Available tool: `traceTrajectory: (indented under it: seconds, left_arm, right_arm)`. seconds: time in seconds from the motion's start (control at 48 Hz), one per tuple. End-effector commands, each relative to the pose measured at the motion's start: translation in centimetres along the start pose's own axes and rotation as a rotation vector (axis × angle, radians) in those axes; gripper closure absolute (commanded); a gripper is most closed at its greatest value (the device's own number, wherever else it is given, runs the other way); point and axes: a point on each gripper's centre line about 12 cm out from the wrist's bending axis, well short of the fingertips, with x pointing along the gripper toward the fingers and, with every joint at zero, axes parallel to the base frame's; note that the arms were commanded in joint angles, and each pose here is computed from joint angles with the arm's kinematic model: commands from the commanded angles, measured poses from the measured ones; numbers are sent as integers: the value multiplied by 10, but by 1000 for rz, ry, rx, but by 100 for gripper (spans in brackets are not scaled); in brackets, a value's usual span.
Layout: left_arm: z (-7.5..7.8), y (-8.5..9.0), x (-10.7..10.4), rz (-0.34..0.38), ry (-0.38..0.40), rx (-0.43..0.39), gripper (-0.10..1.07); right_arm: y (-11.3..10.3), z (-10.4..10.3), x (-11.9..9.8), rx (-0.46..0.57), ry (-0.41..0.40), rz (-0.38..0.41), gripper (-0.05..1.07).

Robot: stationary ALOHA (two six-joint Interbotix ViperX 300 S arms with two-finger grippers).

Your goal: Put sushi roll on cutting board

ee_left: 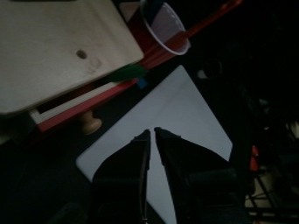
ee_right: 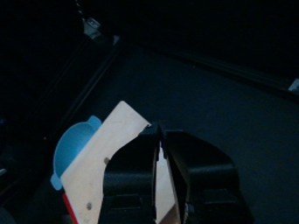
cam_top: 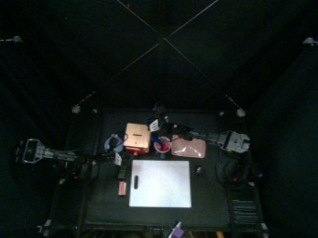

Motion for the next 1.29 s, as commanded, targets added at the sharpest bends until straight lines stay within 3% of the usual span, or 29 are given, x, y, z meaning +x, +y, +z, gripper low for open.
traceTrajectory:
  seconds: [0.0, 0.188, 0.354, 0.521, 0.625, 0.979, 1.188, 1.271]
  left_arm:
    - [7, -10, -2, -47, -24, 52, 32]
    - [9, -24, -9, -138, -42, 191, 26]
    - [11, -31, -11, -174, -67, 223, 21]
    - [8, -46, -14, -251, -85, 307, 15]
    - [7, -46, -14, -257, -82, 314, 10]
    - [0, -31, -16, -206, -61, 250, 8]
    - [-3, -16, -28, -176, -62, 165, 8]
    - [-11, -10, -32, -156, 5, 118, 7]
  right_arm:
    - [26, 22, -30, -19, -56, 66, 53]
    - [53, 2, -67, -50, -24, 136, 53]
    - [75, -15, -106, -82, -2, 209, 53]
    - [88, -39, -132, -109, 41, 264, 54]
    - [96, -55, -141, -128, 75, 297, 54]
    - [142, -123, -125, -226, 232, 404, 53]
    - [147, -141, -116, -239, 270, 402, 53]
    - [142, -142, -114, -235, 274, 389, 53]
